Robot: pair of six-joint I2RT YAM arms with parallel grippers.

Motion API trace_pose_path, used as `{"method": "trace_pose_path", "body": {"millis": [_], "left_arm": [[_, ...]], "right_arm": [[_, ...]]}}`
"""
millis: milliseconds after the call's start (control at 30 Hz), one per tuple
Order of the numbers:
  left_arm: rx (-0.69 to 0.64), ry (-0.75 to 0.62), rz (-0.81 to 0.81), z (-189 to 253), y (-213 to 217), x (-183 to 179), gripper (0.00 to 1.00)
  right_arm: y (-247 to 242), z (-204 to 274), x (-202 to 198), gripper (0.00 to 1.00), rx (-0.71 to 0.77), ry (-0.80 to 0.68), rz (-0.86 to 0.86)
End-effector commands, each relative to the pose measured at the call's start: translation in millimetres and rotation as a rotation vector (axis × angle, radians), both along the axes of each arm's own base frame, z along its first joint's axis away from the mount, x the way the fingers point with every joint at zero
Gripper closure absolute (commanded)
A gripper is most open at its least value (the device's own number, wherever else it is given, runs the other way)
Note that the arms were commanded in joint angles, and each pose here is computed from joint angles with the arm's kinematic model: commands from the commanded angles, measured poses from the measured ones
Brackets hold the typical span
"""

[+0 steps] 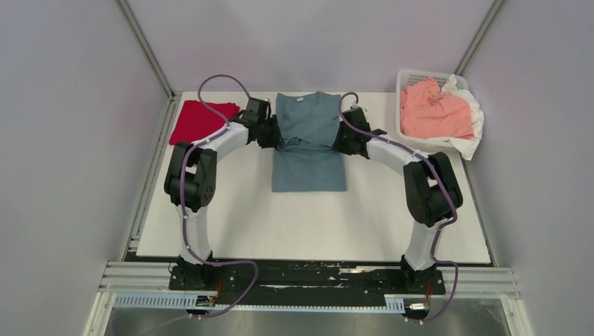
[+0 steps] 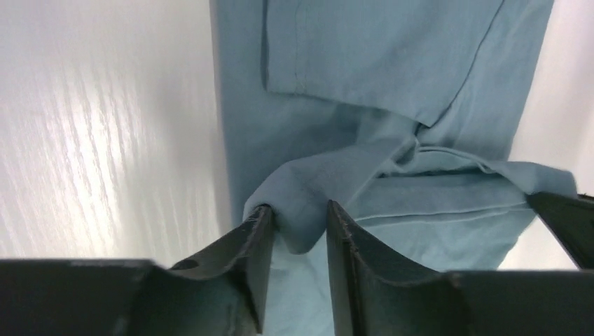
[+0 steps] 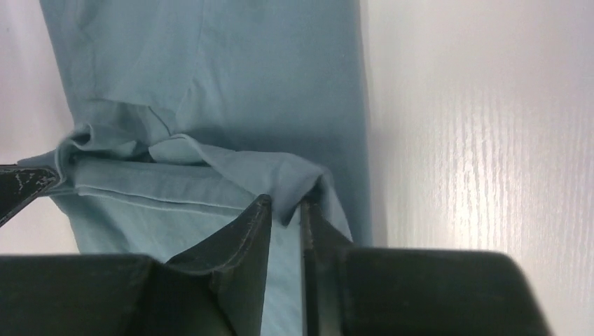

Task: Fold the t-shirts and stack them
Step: Fold the folded rectangular tshirt in 1/3 of the way, then grab one side of the 2/3 rectangular tshirt with both arms

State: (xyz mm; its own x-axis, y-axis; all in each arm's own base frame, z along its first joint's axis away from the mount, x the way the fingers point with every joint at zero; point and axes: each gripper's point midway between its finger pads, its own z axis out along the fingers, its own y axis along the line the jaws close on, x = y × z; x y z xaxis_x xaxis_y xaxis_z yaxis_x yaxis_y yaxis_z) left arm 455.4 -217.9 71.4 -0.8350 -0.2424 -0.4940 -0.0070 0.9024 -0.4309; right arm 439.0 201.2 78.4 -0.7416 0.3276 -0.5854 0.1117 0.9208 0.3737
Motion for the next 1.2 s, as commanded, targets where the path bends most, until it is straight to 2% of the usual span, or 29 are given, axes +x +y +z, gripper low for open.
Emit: {"method": "trace_pose_path", "body": {"millis": [0,33,67,133,200,233,400,600,733,800,900,1067,1167], "left_arm": [[-0.044,-0.078,-0.031,27,-3,24,0.32],[-0.05,-0.098,-0.043,34,-4,27,0.2],[-0.066,-0.108,-0.061,41,-7,26,0.05],[-0.08,-0.122,-0.076,50,-8,21,0.01],[-0.075,-0.119,-0.051,54,-2,12,0.0],[-0.072,-0.114,-0.042,55,2,2,0.0],[-0.106,-0.09,-0.018,52,12,-43,0.0],[-0.095,0.039,-0.015,6,21,-119,0.0],[-0.145,0.09,-0.006,-14,18,-144,0.0],[-0.182,0.111,-0.013,-19,11,-148,0.02],[-0.163,0.138,0.005,-29,10,-149,0.11],[-0.151,0.192,0.004,-45,6,-154,0.4],[-0.132,0.197,0.004,-50,4,-156,0.46]], "right_arm": [[-4,26,35,0.67,0.018,-0.103,-0.014],[-6,29,39,0.46,0.01,-0.117,-0.013],[-6,33,41,0.31,0.0,-0.131,-0.006],[-6,39,38,0.14,-0.002,-0.143,0.01],[-4,43,27,0.02,0.021,-0.139,0.032],[-4,43,20,0.0,0.031,-0.132,0.044],[-7,19,-39,0.0,0.083,-0.032,0.092],[-9,4,-99,0.03,0.161,0.052,0.13],[-12,-10,-117,0.11,0.177,0.104,0.12],[-11,-17,-120,0.18,0.181,0.129,0.116],[-15,-25,-122,0.28,0.165,0.149,0.093],[-21,-38,-125,0.44,0.137,0.179,0.073],[-23,-48,-129,0.52,0.122,0.204,0.066]]}}
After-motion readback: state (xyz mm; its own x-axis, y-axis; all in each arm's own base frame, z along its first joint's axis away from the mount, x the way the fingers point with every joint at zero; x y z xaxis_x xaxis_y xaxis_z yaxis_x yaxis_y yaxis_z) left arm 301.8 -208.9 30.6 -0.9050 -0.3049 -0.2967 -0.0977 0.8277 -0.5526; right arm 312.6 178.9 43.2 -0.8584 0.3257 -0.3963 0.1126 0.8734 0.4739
